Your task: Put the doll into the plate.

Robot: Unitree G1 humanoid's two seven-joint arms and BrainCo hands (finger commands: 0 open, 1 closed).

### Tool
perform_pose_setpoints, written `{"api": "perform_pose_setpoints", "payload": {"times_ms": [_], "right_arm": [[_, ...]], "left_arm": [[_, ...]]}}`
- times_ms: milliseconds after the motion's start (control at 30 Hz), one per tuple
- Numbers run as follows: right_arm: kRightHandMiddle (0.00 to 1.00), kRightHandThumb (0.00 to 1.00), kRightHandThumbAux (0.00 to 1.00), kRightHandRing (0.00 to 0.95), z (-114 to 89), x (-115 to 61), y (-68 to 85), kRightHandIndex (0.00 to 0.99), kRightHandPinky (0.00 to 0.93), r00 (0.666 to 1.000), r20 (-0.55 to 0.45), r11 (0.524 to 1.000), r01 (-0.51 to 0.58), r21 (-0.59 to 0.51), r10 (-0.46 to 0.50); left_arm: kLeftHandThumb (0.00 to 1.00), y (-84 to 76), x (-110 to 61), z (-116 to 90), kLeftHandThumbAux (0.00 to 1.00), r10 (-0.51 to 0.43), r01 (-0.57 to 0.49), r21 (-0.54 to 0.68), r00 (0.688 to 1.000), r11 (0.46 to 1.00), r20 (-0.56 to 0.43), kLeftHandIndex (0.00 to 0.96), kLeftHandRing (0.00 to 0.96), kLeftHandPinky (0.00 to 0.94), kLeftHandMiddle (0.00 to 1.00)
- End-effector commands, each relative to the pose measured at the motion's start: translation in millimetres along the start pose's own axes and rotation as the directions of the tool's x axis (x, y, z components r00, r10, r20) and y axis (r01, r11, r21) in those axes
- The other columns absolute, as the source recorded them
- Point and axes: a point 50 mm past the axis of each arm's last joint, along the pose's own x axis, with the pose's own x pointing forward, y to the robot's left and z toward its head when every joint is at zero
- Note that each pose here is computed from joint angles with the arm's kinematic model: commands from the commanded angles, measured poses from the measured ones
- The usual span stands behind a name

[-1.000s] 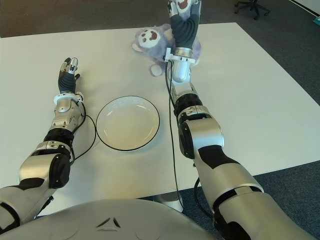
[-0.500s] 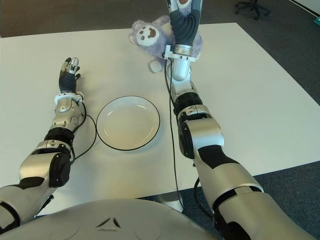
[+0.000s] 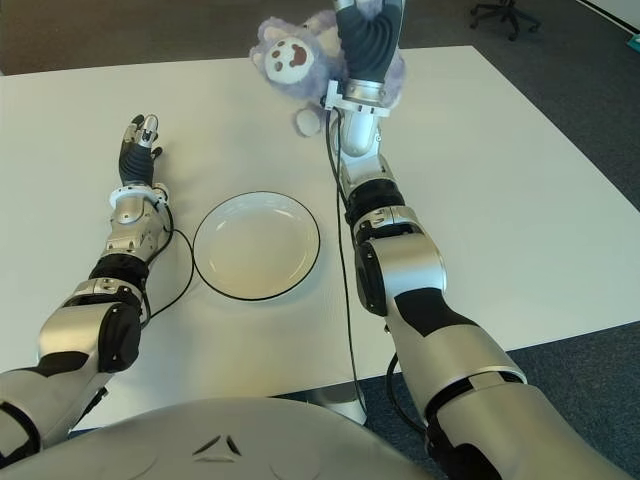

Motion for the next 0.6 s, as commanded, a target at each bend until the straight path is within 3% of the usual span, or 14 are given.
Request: {"api": "perform_pose_setpoints", "payload": {"times_ms": [33, 600], "right_arm": [[0.835, 0.745, 0.704, 0.844, 12, 13.3, 9.7, 0.442, 0.832, 0.997, 0.078, 1.0, -0.007, 0.018, 0.005], [0.825, 0.748, 0.702, 0.838, 22, 27.4, 20.2, 0.442, 0.821, 0.99, 0.139, 1.0, 0.021, -0.013, -0.019]], "left_arm": [[0.0, 7.9, -27.7, -57, 0.393, 0.014, -0.01, 0.015, 0.972, 1.0, -0.233, 0.0, 0.082, 0.034, 0.082], [0.0, 7.7, -24.6, -55, 0.392, 0.023, -0.02, 0.015, 0.97, 1.0, -0.243, 0.0, 0.099, 0.053, 0.09]]}}
